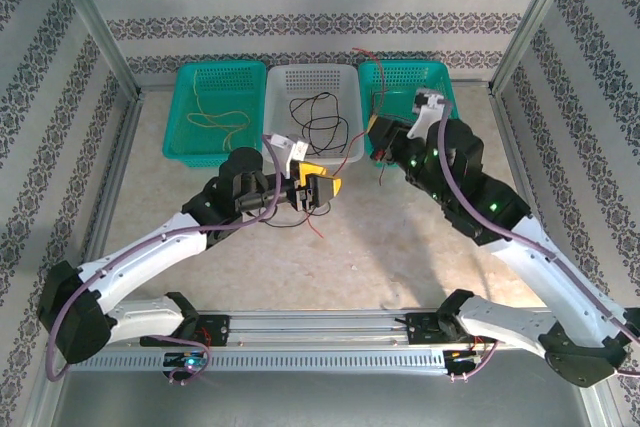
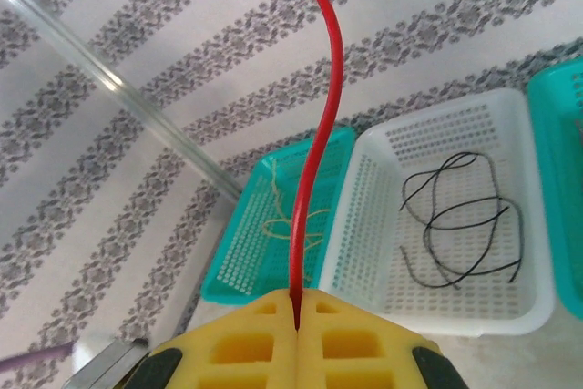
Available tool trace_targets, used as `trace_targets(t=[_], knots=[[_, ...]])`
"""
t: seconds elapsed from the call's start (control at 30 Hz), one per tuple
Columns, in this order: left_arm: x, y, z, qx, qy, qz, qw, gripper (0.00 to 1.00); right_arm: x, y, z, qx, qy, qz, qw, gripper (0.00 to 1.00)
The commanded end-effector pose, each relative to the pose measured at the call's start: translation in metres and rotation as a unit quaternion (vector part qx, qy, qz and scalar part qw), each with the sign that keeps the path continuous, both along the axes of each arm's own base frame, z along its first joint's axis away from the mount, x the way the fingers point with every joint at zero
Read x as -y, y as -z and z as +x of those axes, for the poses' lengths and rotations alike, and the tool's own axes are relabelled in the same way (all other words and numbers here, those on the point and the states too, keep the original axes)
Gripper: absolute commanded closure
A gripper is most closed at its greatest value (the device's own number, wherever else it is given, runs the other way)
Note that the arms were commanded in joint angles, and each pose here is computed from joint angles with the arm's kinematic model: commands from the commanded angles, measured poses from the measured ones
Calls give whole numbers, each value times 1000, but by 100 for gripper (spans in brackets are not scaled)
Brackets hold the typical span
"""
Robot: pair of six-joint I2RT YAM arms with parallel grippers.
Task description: Untangle the cables
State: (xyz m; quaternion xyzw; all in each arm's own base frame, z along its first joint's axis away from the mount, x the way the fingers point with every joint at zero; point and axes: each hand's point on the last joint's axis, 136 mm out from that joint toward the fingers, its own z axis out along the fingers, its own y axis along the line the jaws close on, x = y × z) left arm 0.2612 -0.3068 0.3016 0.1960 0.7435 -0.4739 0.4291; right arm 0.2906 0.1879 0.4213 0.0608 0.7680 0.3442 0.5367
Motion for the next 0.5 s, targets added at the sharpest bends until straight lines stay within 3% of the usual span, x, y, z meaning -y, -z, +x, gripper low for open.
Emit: trace_targets(t=[0.0,0.23,0.47], knots=[[-19,-1,1,22,-44,29,998,28,14,-18,9,10,6,-18,1000,100],[-59,20,10,20,-137,80,987,22,66,-40,41,9,83,-34,996,100],[-68,41,11,-14,-156,85,984,21,120,-58,70,16,149,-41,988,100]])
